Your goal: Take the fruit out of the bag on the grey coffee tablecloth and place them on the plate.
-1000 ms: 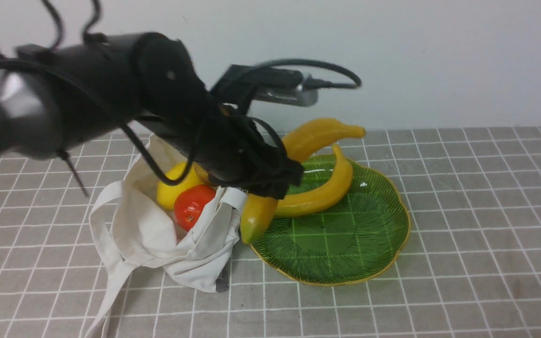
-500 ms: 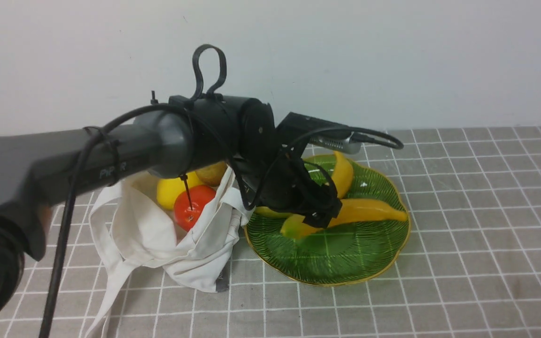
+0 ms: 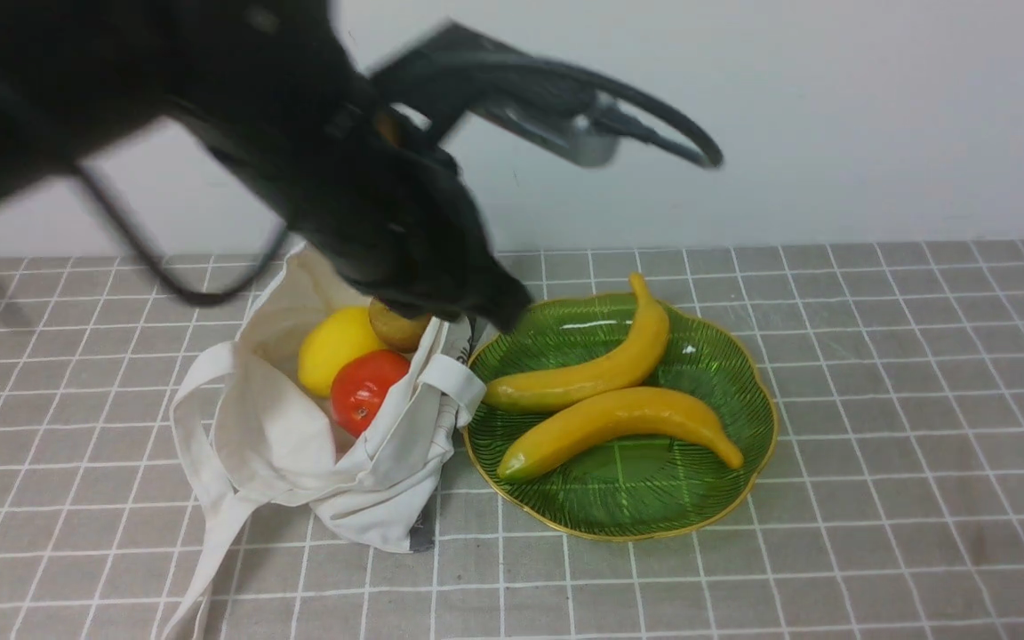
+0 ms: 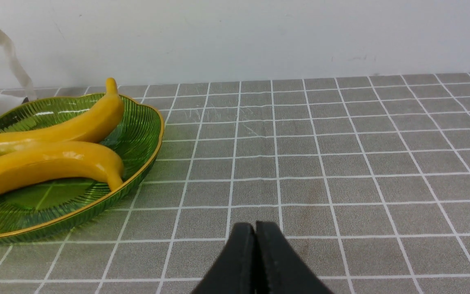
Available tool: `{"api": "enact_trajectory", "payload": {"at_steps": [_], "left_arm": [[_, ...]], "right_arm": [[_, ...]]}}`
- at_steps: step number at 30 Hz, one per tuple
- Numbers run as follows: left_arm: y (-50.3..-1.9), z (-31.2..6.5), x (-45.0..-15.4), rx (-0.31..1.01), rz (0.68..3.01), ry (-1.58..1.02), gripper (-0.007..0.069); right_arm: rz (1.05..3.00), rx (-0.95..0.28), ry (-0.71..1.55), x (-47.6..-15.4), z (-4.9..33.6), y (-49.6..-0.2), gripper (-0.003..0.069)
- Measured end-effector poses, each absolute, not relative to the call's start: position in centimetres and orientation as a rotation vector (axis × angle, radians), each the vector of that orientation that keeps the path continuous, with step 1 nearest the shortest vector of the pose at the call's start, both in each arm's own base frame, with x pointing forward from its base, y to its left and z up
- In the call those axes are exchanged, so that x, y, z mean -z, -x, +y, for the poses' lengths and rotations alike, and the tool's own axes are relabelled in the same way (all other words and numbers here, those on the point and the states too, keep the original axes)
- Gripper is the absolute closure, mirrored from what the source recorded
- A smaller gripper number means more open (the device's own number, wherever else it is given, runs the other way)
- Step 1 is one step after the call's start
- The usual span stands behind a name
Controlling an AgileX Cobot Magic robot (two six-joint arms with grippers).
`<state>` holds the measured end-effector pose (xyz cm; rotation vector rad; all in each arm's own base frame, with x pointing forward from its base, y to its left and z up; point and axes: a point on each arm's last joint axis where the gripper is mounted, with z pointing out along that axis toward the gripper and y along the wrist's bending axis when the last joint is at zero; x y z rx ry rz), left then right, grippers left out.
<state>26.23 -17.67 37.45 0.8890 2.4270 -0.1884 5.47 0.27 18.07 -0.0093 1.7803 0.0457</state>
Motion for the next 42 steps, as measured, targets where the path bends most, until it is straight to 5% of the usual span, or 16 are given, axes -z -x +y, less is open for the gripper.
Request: {"api": "enact_trajectory", "payload": {"at_steps": [3,7,11,16,23,32,42], "left_arm": [[-22.3,-14.9,-40.8,0.194,2.363,-0.839,0.0633],[-18.4,-12.3,-41.2,0.226,2.313,-0.788,0.0633],[-14.0,-9.6,-38.5,0.31,2.216,-0.712,0.0633],[-10.1,-7.1,-31.6,0.434,1.989,-0.569,0.0633],[-7.5,-5.2,-26.9,0.492,1.727,-0.469,0.0633],[-6.6,-4.6,-21.9,0.478,1.791,-0.482,0.0633],[-6.4,-4.4,-19.8,0.454,1.867,-0.494,0.0633]], "right_arm": [[1.78,-0.046,0.009,-18.1,0.3,-5.5,0.0673],[1.78,-0.046,0.009,-18.1,0.3,-5.5,0.0673],[1.78,-0.046,0.009,-18.1,0.3,-5.5,0.0673],[1.78,-0.046,0.009,-18.1,0.3,-5.5,0.0673],[1.78,-0.046,0.009,-18.1,0.3,-5.5,0.0673],[1.78,-0.046,0.009,-18.1,0.3,-5.5,0.0673],[1.78,-0.046,0.009,-18.1,0.3,-5.5,0.0673]]}}
